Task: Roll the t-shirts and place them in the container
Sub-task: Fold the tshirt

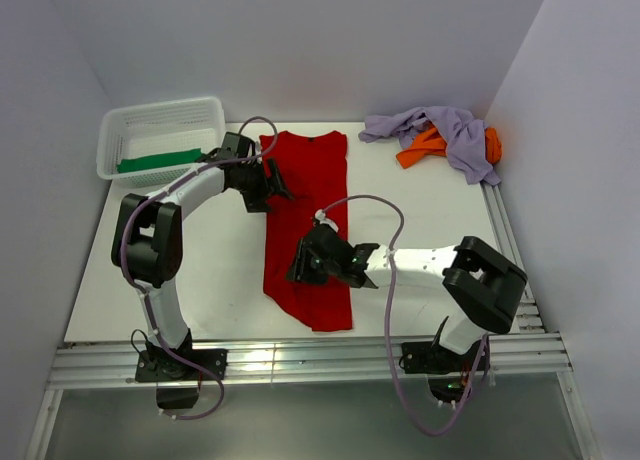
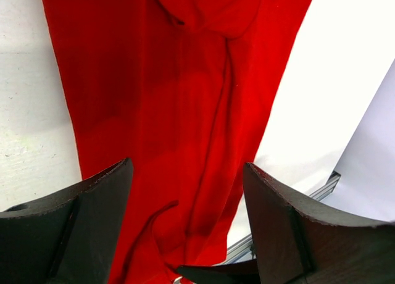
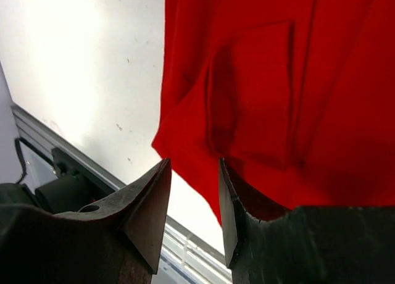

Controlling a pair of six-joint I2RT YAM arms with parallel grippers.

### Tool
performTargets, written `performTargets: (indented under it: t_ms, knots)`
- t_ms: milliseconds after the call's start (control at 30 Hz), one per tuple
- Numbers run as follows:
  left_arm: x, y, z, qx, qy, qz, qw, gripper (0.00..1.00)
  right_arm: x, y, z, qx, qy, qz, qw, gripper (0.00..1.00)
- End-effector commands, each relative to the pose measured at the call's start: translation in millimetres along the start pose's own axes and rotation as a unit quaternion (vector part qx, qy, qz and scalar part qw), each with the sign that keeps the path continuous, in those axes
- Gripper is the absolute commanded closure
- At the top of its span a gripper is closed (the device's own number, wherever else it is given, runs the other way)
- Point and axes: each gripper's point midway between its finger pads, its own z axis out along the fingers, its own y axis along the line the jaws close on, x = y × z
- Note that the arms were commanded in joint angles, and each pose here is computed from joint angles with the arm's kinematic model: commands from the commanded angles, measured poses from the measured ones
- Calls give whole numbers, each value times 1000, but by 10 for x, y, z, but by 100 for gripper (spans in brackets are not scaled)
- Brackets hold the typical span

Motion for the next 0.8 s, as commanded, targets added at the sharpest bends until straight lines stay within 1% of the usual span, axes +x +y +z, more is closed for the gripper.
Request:
performTargets:
  t_ms: [0, 267, 433, 633, 767]
  knots:
    - [-79, -149, -42, 18, -8, 26, 999, 23, -31, 126, 79, -31, 3, -29, 999, 56]
    - [-14, -104, 42, 15, 8, 28, 999, 23, 85, 7, 141, -28, 18, -31, 999, 56]
    - [134, -77, 127, 14, 22, 29, 999, 24, 120, 70, 147, -50, 23, -35, 998, 56]
    - [280, 22, 254, 10, 38, 23, 999, 25, 203, 61, 203, -46, 34, -42, 998, 57]
    - [385, 122, 335, 1, 49, 21, 999, 26, 249, 21, 221, -43, 41, -46, 997, 60]
